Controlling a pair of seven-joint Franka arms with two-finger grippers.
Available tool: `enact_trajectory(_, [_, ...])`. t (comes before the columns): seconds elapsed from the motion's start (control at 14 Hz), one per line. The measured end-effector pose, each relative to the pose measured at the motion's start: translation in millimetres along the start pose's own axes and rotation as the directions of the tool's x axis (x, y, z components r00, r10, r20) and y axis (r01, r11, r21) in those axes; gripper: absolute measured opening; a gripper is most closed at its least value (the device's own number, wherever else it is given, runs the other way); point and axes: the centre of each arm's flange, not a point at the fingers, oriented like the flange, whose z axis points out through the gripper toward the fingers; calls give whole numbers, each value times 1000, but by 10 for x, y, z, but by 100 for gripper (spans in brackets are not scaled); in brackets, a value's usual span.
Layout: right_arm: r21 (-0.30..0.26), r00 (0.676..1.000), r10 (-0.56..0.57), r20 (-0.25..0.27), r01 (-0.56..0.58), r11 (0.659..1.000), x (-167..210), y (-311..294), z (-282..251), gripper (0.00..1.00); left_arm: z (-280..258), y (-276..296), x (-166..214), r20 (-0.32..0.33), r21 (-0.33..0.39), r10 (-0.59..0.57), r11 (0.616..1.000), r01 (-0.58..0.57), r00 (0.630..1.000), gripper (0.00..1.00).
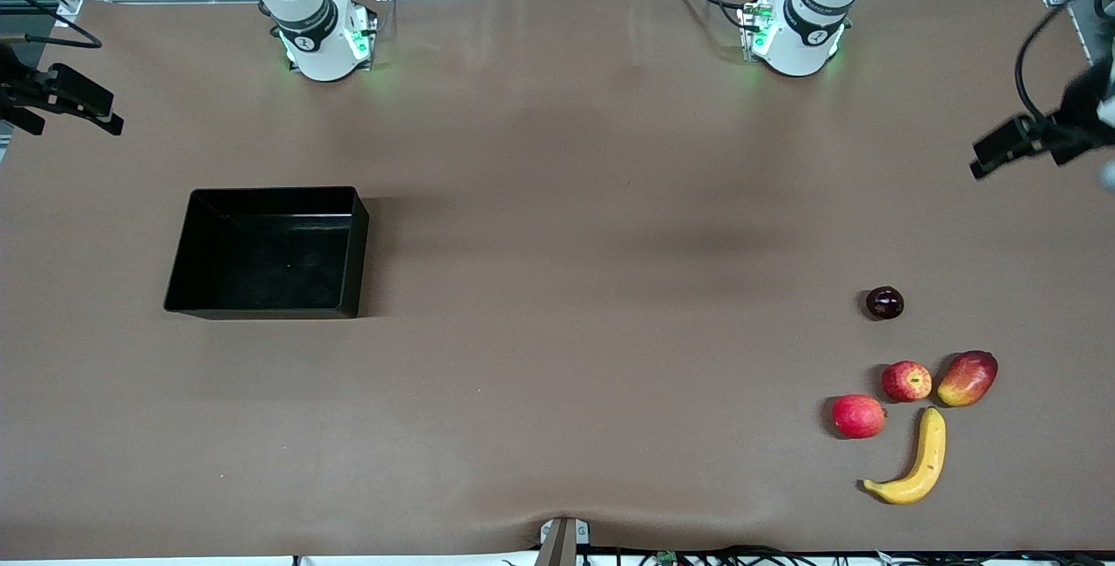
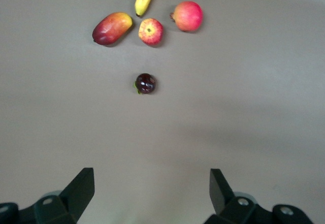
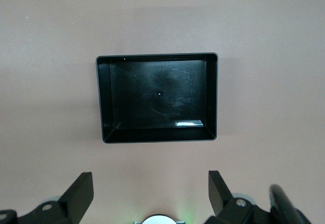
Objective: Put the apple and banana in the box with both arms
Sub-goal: 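Move the left gripper over the small red-yellow apple, then lower the left gripper onto the red-yellow apple and close it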
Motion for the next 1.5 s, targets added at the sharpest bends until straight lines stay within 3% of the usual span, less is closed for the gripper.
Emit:
enact_trajectory(0.36, [0, 1000, 0, 0, 0, 1000, 1, 2, 0, 100, 1196, -287, 886, -28, -9, -41, 999, 41, 999, 100])
enact_trajectory(0.57, [0, 1000, 0, 0, 0, 1000, 1, 2, 0, 100, 1841, -336, 1197, -42, -14, -35, 999, 34, 999, 100])
enact_trajectory(0.93, [0, 1000, 0, 0, 0, 1000, 1, 2, -1, 100, 2679, -540, 1478, -62, -12, 79, 997, -80, 995, 100])
enact_trajectory(1.14, [0, 1000, 1, 0, -1, 1000, 1, 3, -1, 100, 3172, -749, 1567, -59, -13, 97, 995, -98, 994, 100])
enact_trajectory(1.5, [0, 1000, 1, -2, -1, 1000, 16, 4, 8, 100, 3740, -628, 1623, -64, -20, 113, 993, -115, 992, 100])
